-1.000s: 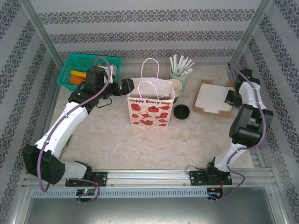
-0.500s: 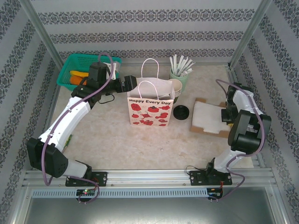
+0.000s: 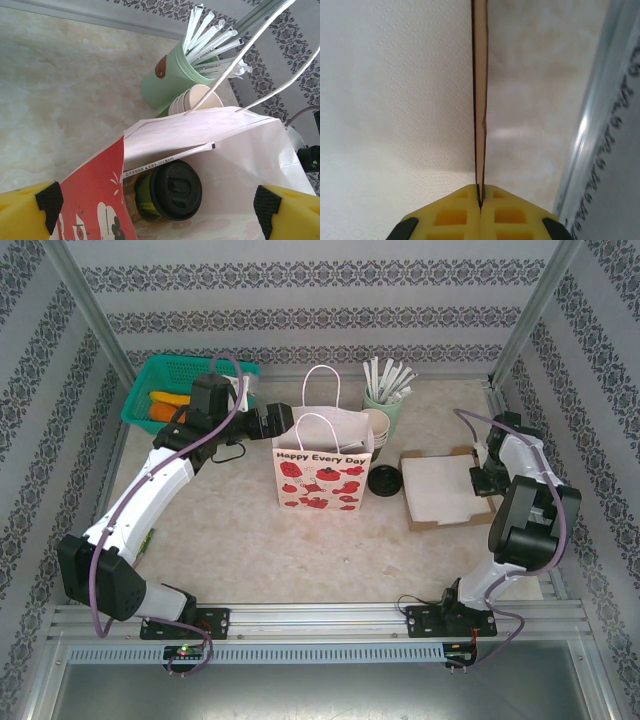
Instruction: Pack the takeout coffee
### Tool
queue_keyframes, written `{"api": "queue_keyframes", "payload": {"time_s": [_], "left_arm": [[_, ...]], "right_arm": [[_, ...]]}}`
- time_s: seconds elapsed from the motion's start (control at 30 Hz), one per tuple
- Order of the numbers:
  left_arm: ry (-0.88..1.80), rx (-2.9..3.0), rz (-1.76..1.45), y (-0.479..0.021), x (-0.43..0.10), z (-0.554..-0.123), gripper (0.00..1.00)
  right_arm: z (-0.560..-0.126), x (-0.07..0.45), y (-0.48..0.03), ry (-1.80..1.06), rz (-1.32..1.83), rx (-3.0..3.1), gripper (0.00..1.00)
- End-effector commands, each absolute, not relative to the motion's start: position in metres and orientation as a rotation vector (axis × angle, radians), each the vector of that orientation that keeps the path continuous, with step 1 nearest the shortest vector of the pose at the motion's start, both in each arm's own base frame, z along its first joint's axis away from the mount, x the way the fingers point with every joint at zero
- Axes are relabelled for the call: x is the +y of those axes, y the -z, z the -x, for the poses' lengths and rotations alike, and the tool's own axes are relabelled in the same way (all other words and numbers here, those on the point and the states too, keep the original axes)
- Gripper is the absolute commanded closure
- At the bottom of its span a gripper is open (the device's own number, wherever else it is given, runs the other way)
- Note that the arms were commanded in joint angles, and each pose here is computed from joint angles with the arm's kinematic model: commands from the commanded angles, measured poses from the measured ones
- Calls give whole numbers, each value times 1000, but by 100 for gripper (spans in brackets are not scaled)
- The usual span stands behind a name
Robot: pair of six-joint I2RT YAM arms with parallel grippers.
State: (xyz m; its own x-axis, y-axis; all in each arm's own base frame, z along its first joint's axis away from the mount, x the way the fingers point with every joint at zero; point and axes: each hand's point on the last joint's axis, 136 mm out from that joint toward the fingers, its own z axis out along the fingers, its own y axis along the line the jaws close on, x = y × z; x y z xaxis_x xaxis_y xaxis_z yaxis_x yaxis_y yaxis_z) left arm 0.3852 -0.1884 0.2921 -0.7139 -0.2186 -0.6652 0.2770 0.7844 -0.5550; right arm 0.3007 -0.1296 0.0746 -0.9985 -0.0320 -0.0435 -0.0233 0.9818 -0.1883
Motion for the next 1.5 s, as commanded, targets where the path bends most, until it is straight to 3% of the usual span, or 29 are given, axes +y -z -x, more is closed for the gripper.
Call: {"api": "queue_keyframes", "payload": {"time_s": [0.0,0.07,0.23,0.4,0.53,0.6,0.77,0.8,0.83,1.07,1.47], "left_arm": [[822,2163,-34,-303,-184,-383,0],[813,2156,-33,-305,-182,-383,0],[793,2153,-29,-308,-179,-381,0],[796,2133,-27,-312,-178,-381,0],[789,2135,-12,-311,-177,-382,0],[786,2137,-6,-309,-176,-381,0],[782,2138,17,-305,-174,-381,0],[782,2138,22,-304,-173,-381,0],[782,2136,24,-304,-173,-381,0],[777,2136,40,-301,-171,-380,0],[769,2143,50,-298,-170,-380,0]], "right_arm": [[-331,-119,-74,208,130,3011,100],[-336,-122,-73,228,132,3012,96],[-344,-129,-88,276,-32,3018,68],[-354,-123,-113,288,-263,2893,53],[-361,-90,-129,99,-380,2770,34],[-365,-70,-132,-7,-395,2722,16],[-370,-46,-130,-122,-505,2625,13],[-371,-40,-126,-170,-520,2625,3],[-372,-32,-120,-225,-533,2633,2],[-360,-36,-75,-50,-565,2749,2],[-353,-31,-27,-37,-532,2883,4]]}}
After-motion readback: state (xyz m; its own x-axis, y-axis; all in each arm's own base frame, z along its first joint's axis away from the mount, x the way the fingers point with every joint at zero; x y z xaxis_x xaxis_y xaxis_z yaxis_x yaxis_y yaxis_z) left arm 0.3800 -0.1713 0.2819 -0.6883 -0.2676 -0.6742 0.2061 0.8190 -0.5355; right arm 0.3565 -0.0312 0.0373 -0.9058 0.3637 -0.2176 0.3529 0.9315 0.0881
